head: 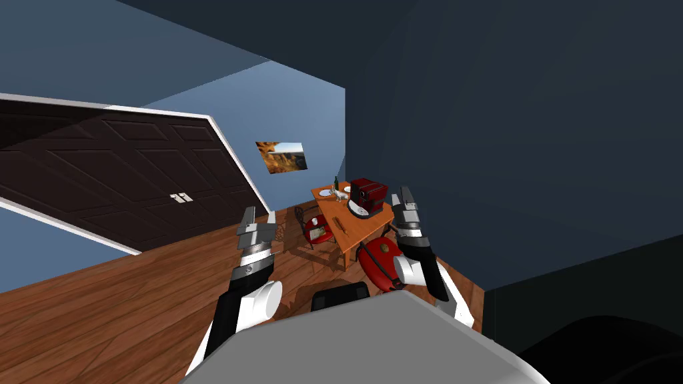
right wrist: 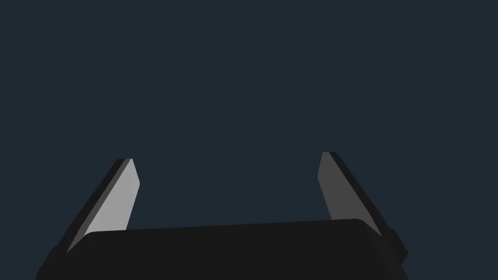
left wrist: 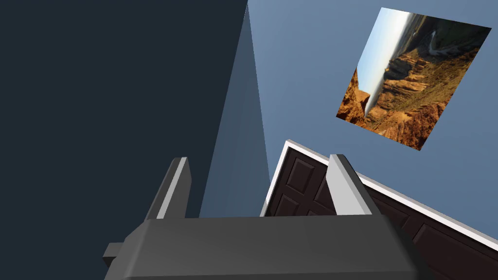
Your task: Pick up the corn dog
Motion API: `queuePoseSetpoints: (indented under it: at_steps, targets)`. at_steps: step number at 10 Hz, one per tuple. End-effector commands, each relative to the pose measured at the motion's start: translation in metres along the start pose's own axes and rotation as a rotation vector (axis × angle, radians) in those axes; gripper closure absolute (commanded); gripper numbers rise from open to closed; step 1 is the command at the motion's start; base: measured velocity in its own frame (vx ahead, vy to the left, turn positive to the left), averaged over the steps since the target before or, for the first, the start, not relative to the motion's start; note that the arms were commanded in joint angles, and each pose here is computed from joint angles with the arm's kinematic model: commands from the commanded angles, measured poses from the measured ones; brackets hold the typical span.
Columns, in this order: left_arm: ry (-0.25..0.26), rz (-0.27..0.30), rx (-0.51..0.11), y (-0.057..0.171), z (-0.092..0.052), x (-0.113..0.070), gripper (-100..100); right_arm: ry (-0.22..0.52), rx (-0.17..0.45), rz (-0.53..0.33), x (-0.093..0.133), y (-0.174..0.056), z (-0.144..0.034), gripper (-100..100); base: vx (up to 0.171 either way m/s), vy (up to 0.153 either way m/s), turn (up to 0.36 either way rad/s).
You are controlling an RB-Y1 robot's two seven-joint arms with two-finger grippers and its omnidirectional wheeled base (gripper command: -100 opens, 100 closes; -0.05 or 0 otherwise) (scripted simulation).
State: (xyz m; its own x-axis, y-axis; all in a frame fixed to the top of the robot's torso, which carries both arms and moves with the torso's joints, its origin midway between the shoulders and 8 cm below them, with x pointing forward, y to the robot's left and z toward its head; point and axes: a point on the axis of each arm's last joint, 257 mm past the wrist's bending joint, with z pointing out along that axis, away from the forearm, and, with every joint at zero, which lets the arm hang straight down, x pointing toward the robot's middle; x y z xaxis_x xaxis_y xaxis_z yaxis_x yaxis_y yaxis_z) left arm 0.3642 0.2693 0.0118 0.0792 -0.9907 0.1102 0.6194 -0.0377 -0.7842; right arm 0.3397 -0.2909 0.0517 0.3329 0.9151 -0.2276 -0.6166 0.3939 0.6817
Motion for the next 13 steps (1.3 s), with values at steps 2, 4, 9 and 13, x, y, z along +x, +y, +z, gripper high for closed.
queuePoseSetpoints:
  at_steps: [2, 4, 9, 13]
  targets:
    - [0.0, 0.0, 0.0, 0.0, 0.0, 0.0, 0, 0.059, -0.007, -0.001, 0.013, 0.001, 0.001, -100, 0.026, 0.066, 0.022]
    - [0.0, 0.0, 0.0, 0.0, 0.0, 0.0, 0, 0.111, 0.004, 0.006, 0.027, -0.003, -0.002, -100, 0.063, 0.198, 0.036]
    - [0.0, -0.001, 0.0, 0.0, 0.0, 0.0, 0, 0.253, 0.122, 0.035, 0.071, -0.041, -0.026, -100, 0.075, 0.326, 0.068]
    - [0.0, 0.0, 0.0, 0.0, 0.0, 0.0, 0, 0.368, 0.256, 0.035, 0.101, -0.085, -0.064, -100, 0.103, 0.3, 0.076]
